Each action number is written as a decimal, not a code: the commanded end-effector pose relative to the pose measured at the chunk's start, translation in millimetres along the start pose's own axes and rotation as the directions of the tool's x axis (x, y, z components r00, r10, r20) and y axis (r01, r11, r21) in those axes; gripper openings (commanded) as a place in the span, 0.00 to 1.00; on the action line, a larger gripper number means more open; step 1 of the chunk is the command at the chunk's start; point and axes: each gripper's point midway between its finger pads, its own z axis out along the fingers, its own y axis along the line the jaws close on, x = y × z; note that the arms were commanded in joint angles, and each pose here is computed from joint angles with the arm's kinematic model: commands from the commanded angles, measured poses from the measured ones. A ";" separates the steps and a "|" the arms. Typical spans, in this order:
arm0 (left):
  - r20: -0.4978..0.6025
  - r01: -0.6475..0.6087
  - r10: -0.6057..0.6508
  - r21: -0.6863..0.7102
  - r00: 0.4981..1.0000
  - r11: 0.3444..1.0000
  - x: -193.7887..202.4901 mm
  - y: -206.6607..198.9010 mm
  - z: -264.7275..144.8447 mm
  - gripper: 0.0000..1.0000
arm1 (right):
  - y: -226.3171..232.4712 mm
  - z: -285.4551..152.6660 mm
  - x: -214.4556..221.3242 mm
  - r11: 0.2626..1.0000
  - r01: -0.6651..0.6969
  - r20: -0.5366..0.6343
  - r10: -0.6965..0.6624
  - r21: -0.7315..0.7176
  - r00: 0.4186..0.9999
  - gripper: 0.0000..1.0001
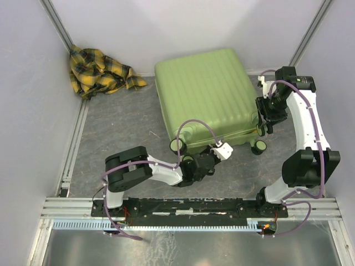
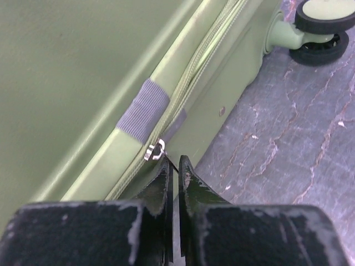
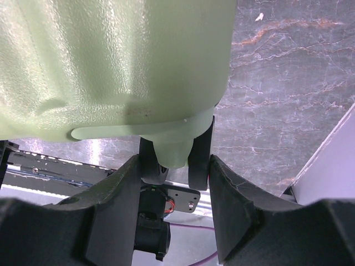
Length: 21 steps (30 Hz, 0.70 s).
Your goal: Pack the luggage
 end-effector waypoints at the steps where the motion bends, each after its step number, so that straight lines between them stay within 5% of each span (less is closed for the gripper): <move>1: 0.133 0.025 -0.062 0.266 0.989 0.964 -41.0 -65.3 17.2 0.03 | 51.1 -16.9 -17.9 0.980 0.024 0.113 -0.001 -0.198 0.994 0.02; 12: 0.275 0.037 -0.126 0.308 0.953 0.951 -88.0 -73.0 45.1 0.03 | 71.3 -61.6 -33.7 0.959 0.090 0.261 -0.018 -0.268 0.965 0.02; 21: 0.322 0.026 -0.142 0.340 0.936 0.940 -105.5 -93.5 68.2 0.03 | 74.2 -48.9 -25.0 0.953 0.069 0.220 -0.003 -0.295 0.976 0.02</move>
